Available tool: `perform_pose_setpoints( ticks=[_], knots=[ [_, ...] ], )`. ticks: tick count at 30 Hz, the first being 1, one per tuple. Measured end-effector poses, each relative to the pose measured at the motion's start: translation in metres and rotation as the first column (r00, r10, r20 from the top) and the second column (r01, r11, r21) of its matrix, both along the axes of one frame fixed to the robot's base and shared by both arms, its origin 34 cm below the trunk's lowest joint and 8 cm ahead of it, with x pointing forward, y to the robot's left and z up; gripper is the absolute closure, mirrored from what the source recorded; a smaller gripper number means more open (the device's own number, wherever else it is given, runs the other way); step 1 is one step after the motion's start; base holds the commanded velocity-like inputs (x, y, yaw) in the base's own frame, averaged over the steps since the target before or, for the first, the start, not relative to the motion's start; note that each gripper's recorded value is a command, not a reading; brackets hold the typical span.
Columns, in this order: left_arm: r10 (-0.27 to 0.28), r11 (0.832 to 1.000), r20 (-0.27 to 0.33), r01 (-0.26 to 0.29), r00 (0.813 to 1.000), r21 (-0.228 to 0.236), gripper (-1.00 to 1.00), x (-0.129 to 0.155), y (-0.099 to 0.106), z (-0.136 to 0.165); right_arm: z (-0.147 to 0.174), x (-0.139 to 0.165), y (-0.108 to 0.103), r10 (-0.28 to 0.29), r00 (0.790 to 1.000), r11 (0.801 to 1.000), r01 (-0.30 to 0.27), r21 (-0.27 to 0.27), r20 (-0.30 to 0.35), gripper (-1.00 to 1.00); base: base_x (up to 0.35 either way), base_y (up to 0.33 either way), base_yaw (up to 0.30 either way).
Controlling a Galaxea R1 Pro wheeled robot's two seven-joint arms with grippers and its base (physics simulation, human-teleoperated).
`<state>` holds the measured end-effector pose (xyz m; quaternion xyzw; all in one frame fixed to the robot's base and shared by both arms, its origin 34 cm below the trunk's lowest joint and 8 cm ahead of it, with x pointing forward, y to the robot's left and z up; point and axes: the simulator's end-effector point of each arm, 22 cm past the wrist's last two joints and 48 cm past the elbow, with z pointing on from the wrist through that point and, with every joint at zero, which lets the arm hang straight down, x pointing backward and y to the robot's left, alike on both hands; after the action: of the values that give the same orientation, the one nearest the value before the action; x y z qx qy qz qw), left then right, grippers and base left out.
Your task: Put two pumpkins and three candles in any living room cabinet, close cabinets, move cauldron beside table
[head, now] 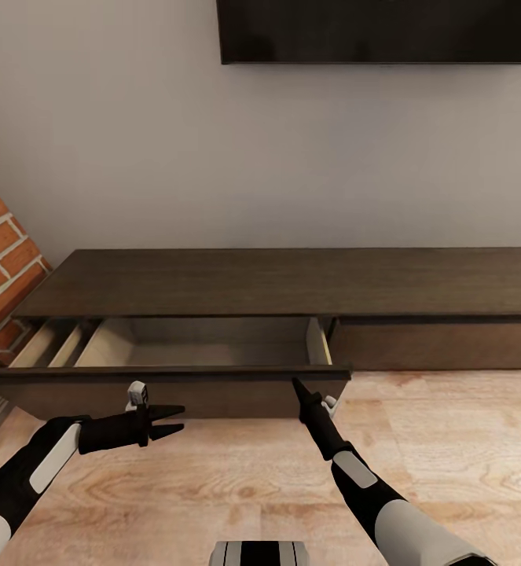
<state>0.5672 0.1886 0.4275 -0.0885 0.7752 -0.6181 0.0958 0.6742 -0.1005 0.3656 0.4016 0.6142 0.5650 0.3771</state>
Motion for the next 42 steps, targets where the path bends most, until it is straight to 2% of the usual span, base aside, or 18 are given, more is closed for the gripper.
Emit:
perform_pose_setpoints(
  ticks=[42],
  knots=[
    [-0.002, 1.000, 0.001, 0.002, 1.000, 0.001, -1.00, -0.0003, -0.0004, -0.0001, -0.0001, -0.0001, -0.0002, 0.001, 1.000, 1.000, -0.001, -0.005, 0.003, 1.00, -0.084, 0.000, 0.000]
  ],
)
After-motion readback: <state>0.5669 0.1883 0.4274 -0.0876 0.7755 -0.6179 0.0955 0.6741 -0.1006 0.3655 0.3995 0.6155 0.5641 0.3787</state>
